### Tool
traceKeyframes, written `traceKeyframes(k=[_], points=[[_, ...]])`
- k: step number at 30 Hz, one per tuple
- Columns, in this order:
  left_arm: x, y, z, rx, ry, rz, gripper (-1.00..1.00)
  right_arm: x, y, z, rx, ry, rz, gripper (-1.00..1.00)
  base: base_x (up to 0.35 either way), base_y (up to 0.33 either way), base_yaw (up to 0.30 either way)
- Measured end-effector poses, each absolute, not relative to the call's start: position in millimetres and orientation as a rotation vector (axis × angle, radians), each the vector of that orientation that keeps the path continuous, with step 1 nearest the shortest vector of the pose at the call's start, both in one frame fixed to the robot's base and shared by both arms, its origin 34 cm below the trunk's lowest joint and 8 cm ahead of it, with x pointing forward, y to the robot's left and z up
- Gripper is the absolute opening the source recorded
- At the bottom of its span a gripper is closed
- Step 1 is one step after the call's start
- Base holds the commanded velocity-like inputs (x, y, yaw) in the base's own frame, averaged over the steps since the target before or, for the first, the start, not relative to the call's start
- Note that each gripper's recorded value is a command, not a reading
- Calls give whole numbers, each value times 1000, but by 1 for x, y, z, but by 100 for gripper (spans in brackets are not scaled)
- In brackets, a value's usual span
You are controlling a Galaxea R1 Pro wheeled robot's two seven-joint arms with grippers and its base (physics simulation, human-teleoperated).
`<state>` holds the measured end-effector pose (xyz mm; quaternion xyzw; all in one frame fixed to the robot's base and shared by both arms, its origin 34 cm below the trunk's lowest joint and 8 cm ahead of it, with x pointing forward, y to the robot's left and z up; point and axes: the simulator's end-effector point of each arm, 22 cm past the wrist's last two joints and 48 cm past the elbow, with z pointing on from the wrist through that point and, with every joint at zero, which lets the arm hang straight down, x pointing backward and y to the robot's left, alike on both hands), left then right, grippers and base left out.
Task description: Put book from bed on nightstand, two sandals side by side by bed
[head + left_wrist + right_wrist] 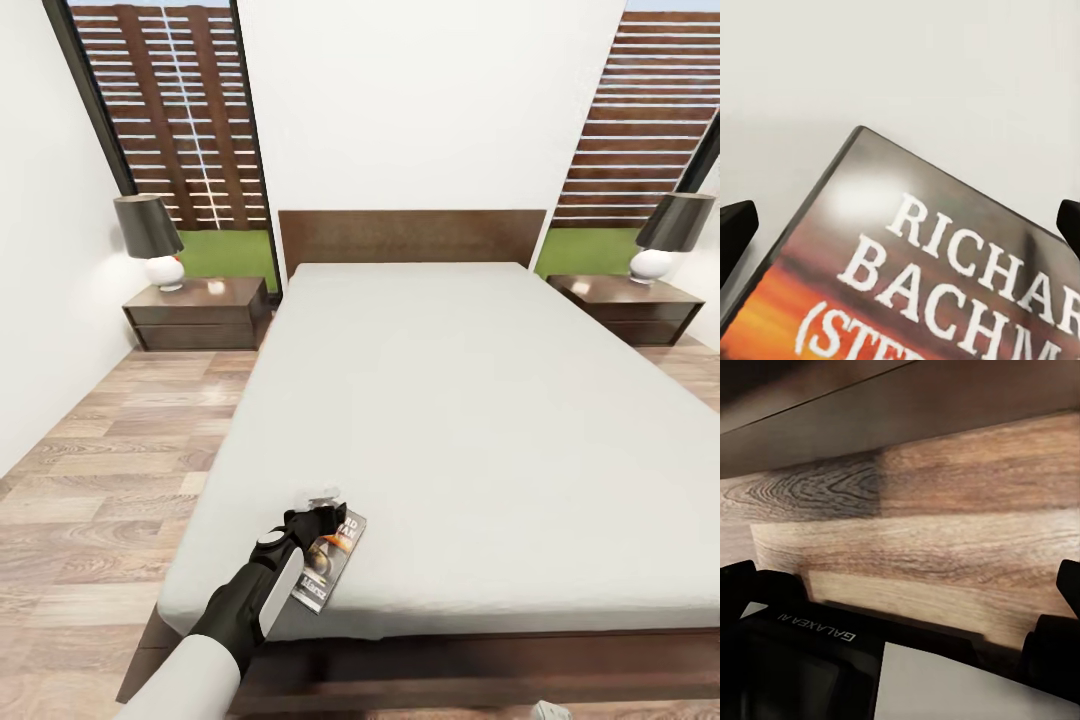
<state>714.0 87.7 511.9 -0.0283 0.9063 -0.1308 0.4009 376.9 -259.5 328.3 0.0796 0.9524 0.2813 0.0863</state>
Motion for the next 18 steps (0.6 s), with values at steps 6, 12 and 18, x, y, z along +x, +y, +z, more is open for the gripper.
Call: traceKeyframes(k=[6,12,18], points=[[714,88,512,-72,2292,-331,100,377,-260,328,237,2838,838,100,-1,0,0],[714,88,512,-72,2292,-331,100,377,-260,328,237,2838,838,100,-16,0,0],[714,88,512,-72,2292,-331,100,377,-260,328,237,2838,838,100,-211,0,0]])
